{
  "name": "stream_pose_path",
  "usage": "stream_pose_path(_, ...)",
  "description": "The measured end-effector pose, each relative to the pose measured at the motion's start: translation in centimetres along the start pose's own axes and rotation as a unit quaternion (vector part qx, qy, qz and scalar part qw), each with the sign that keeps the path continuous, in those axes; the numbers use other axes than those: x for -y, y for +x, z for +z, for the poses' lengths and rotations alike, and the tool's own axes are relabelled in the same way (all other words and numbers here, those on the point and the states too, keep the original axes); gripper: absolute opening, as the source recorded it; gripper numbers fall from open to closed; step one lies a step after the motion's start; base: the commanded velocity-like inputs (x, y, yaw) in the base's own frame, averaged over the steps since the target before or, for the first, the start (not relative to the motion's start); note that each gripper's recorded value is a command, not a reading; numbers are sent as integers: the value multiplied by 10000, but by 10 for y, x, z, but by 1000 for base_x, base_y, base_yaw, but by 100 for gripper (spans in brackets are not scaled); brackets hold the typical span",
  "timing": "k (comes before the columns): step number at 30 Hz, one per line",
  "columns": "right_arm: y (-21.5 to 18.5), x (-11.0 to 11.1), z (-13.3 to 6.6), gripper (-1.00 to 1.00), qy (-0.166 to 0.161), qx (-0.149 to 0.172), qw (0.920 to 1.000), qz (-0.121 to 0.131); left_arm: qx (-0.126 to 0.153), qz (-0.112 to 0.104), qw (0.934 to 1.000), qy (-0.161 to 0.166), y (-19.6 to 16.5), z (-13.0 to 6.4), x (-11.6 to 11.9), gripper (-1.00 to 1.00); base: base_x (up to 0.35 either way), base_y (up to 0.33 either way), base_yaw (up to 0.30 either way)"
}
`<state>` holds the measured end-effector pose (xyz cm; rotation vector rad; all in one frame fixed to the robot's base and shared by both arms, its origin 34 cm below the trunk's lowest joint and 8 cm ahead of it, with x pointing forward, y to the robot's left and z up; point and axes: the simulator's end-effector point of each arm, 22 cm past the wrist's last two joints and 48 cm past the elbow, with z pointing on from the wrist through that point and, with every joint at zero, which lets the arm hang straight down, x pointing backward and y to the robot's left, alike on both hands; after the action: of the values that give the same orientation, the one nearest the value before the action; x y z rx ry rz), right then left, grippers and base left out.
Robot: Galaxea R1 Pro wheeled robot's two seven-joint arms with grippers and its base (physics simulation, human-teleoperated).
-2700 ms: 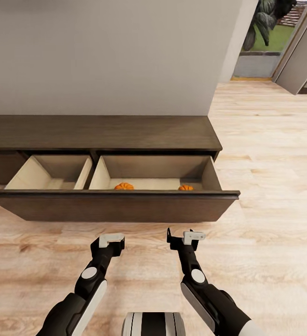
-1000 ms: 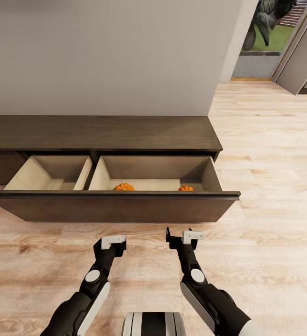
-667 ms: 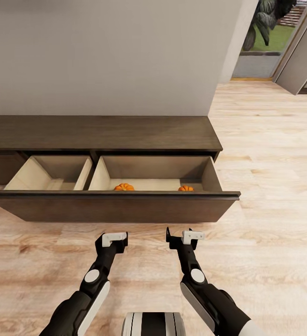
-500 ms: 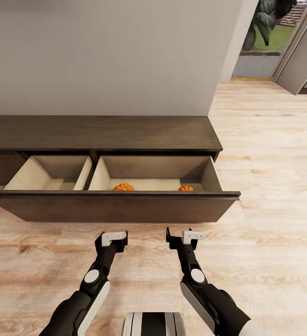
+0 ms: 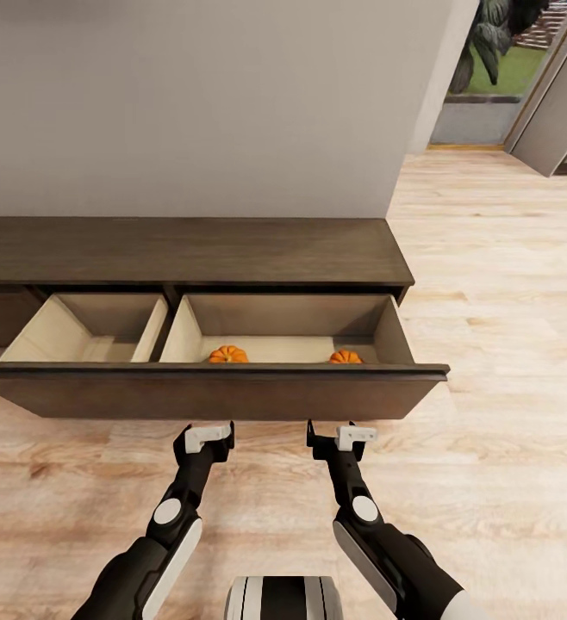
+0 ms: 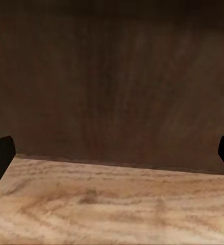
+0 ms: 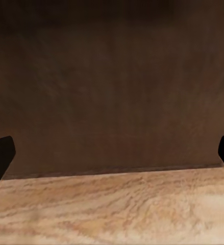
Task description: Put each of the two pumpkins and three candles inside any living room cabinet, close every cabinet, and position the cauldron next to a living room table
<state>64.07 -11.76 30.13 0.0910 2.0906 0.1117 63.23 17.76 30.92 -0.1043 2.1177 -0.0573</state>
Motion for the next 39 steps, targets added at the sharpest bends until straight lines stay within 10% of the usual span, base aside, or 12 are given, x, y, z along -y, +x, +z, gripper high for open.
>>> stream_pose_path(39,0,0,0,100,0,-7,10000,3,-129,102,9999,-5,15,0,-1,100,115,0,0)
